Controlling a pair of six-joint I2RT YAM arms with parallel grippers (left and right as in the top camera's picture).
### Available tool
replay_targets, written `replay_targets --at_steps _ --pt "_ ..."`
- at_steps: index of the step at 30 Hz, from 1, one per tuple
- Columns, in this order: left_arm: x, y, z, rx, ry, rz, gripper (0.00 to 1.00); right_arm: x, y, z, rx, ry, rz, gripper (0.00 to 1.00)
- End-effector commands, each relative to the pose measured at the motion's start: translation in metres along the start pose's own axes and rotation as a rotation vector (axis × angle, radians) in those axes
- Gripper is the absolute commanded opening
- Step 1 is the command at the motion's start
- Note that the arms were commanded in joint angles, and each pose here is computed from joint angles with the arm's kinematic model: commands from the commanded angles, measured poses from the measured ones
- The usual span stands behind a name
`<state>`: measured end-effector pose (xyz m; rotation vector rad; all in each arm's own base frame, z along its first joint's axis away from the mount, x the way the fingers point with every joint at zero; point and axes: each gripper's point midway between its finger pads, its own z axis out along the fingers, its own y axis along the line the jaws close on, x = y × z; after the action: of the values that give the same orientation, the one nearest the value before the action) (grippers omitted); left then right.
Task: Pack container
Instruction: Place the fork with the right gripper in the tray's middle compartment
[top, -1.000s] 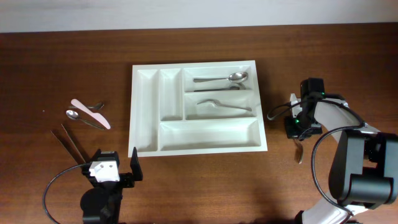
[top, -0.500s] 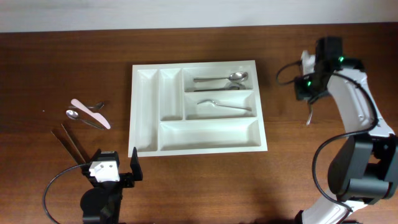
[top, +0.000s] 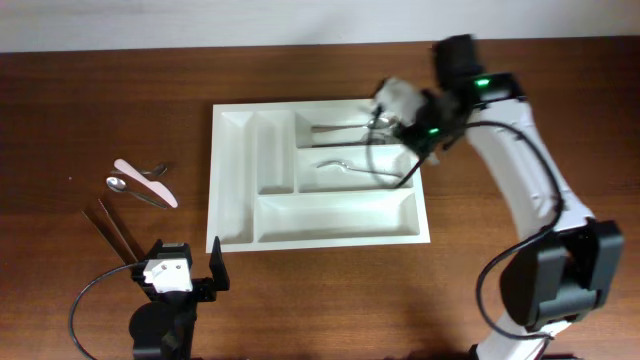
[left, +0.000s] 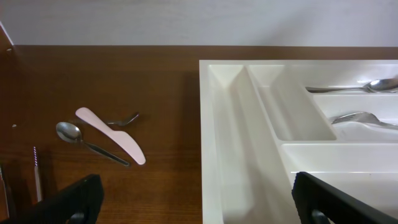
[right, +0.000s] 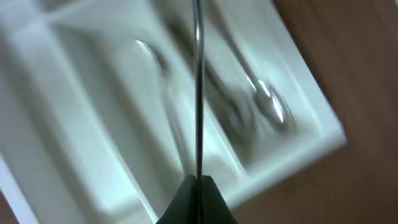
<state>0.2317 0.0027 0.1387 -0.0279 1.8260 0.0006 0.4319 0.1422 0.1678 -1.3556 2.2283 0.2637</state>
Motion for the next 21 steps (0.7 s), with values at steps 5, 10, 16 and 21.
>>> replay_targets --at_steps 5,10,16,21 --pt "0.001 -0.002 0.0 0.011 -0.001 0.016 0.99 -0.033 0.026 0.046 0.035 0.082 -0.381 0.04" --pt "0.001 -0.002 0.0 0.011 -0.001 0.016 0.99 -0.012 0.036 0.088 -0.07 0.118 -0.353 0.04" --pt "0.001 -0.002 0.0 0.011 -0.001 0.016 0.99 -0.008 0.046 0.105 -0.135 0.103 -0.337 0.04" --pt "0.001 -0.002 0.0 0.011 -0.001 0.016 0.99 -0.011 0.043 0.108 -0.125 0.088 -0.296 0.42"
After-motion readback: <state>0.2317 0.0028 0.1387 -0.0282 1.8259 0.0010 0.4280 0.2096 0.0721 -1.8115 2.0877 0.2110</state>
